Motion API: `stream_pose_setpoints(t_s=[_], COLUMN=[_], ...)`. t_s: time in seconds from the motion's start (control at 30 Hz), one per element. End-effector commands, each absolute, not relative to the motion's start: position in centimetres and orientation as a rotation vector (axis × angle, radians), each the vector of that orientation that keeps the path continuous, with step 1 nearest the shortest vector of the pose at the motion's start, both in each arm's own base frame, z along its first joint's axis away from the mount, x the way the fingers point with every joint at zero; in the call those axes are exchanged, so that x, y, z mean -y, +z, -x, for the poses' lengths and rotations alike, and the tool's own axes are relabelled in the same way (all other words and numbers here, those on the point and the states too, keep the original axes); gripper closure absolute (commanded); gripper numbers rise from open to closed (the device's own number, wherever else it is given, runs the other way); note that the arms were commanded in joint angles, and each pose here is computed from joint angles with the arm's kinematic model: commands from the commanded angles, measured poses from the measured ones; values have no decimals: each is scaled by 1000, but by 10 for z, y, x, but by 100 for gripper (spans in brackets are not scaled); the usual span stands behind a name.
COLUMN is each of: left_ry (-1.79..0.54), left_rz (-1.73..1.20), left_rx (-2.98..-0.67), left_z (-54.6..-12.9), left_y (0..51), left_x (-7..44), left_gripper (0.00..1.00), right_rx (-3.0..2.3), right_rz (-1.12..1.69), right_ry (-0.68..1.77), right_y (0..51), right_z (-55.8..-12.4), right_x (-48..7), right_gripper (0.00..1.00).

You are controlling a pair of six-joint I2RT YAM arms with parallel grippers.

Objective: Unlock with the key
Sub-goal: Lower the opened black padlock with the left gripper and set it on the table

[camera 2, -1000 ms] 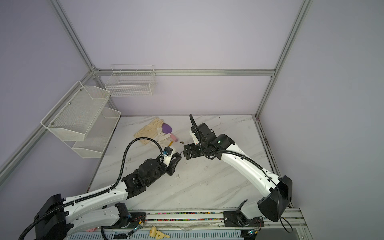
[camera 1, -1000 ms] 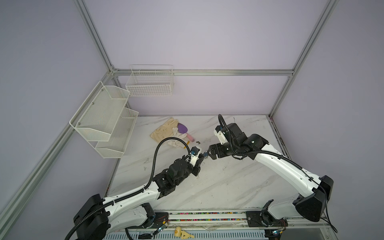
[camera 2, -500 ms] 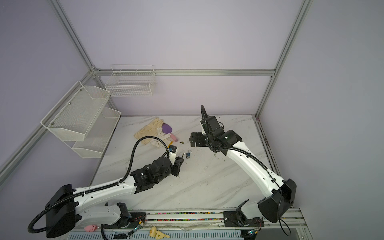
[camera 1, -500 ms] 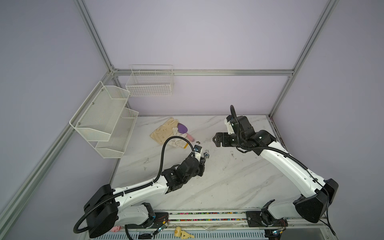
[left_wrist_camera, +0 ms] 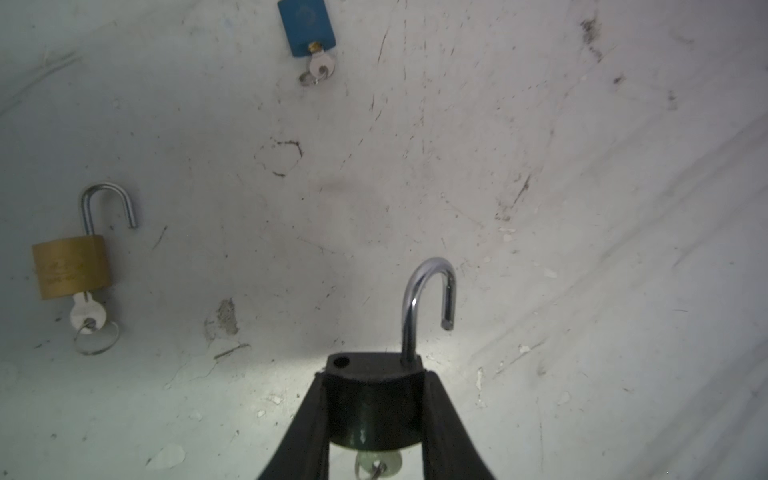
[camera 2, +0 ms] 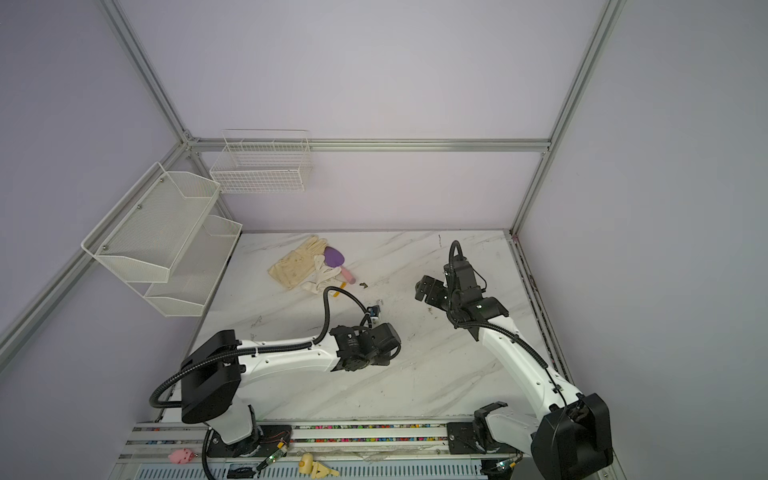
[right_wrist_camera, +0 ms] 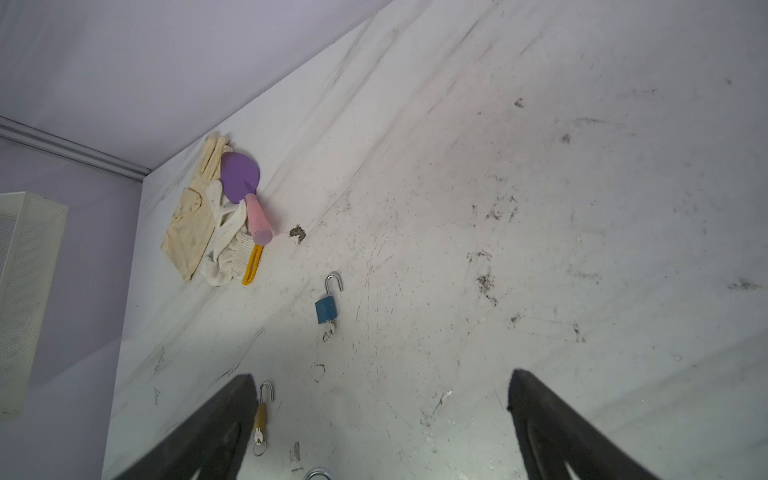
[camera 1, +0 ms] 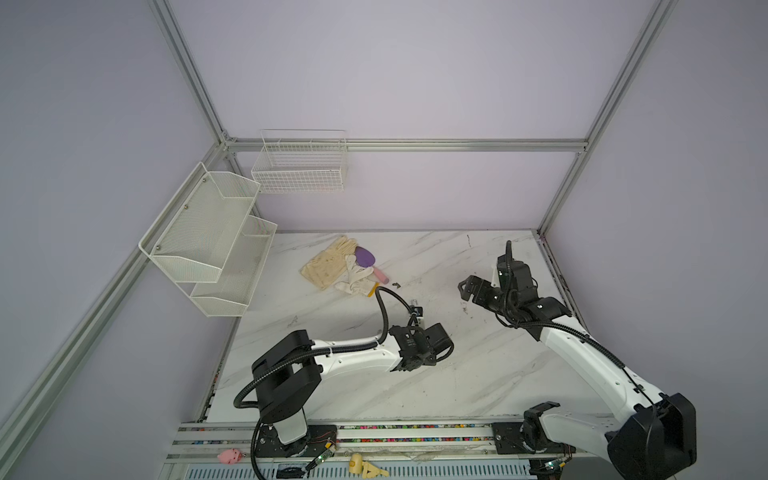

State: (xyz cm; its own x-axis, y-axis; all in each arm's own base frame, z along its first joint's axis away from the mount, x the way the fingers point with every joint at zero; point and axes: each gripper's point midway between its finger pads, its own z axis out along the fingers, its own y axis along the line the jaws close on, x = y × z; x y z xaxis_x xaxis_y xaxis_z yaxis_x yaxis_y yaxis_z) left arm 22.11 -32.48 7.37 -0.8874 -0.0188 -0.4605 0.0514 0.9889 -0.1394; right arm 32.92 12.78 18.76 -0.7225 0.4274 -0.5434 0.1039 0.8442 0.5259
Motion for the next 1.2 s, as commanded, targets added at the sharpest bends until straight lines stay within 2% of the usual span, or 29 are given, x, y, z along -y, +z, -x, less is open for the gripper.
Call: stream_pose_setpoints(t_s=[0.0, 0.27, 0.57, 0.63, 0.77, 0.87, 1.17], left_ry=[-211, -109, 17, 13, 13, -12, -92], left_rz=[124, 133, 193, 198, 216, 216, 218], left_rx=[-2671, -2733, -2817, -2830, -2854, -2850, -2802], left_z=[-222, -220, -215, -215, -211, -214, -228], left_y=[96, 74, 55, 53, 48, 53, 77], left_x=[335, 342, 333, 335, 335, 336, 329], left_gripper=[100, 100, 100, 94, 74, 65, 43], right_rx=[-2273, -2314, -2307, -2312, -2337, -2352, -2354], right_rz=[-425, -425, -393, -391, -387, -392, -388], right_ry=[703, 747, 751, 744, 738, 720, 734], right_y=[196, 168, 169, 167, 161, 154, 153], right_z=[-330, -321, -324, -324, -322, -319, -319], right_x=[-120, -115, -116, -116, -116, -114, -116], right_gripper=[3, 3, 3, 3, 3, 3, 3])
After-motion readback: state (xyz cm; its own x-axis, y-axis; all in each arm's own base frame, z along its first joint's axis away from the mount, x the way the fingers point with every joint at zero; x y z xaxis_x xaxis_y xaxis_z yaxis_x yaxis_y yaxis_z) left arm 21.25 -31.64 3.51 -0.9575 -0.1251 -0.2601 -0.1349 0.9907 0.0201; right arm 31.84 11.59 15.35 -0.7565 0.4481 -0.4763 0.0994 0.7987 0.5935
